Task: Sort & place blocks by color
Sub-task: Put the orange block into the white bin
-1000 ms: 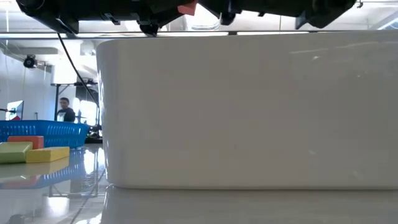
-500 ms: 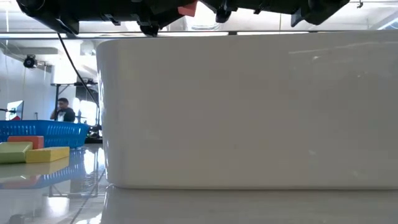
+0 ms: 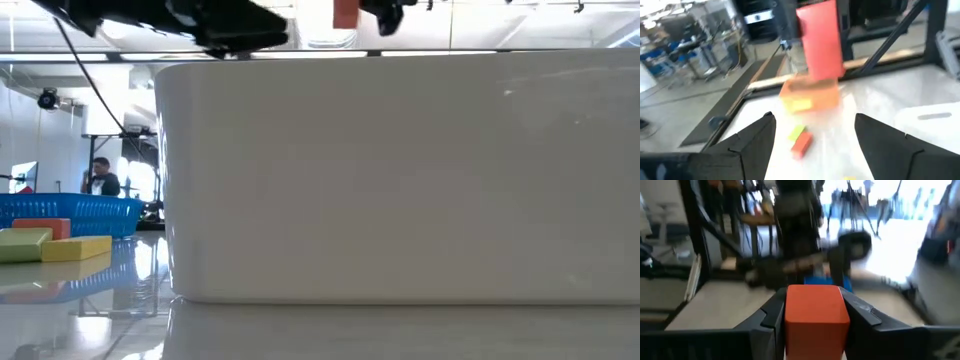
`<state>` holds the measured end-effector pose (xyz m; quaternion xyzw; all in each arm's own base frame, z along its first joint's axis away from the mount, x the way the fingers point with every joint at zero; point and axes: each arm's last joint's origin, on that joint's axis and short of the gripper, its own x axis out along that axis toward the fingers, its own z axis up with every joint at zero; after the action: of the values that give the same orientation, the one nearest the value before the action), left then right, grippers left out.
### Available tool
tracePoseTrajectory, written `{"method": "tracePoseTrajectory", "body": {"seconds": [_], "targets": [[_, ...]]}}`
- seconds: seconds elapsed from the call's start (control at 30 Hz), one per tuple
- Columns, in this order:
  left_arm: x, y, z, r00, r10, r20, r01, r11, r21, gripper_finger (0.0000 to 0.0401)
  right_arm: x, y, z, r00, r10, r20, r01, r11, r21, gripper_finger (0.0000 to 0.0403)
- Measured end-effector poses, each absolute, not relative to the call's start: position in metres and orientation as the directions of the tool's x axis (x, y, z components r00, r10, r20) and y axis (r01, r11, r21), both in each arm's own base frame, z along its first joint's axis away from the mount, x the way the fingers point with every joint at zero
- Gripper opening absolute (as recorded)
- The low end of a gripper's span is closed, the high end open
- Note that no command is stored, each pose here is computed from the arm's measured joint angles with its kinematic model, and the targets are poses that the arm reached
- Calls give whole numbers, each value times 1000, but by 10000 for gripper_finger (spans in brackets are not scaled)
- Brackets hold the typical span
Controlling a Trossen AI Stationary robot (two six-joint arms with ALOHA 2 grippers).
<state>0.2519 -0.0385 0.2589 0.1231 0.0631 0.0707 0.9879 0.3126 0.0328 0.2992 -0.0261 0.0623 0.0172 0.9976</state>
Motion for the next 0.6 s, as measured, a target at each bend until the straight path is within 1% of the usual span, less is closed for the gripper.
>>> {"method": "tracePoseTrajectory", "body": {"seconds": [0.13,0.27,0.33,0.47,0.6], "targets": [[237,-34,268,966,222,-131,-181,946,270,255,308,33,311,946,8,-325,9,999,52,117],[226,-30,278,953,285,-99,-250,930,268,255,315,41,315,864,-17,-504,73,993,91,117],[223,-29,281,953,291,-86,-260,929,263,255,321,47,318,830,-9,-558,83,991,108,117],[219,-28,284,953,290,-82,-261,930,261,255,333,63,316,722,4,-692,118,985,128,117],[217,-28,281,950,291,-115,-252,929,270,255,342,77,303,567,1,-823,172,978,119,117]]}}
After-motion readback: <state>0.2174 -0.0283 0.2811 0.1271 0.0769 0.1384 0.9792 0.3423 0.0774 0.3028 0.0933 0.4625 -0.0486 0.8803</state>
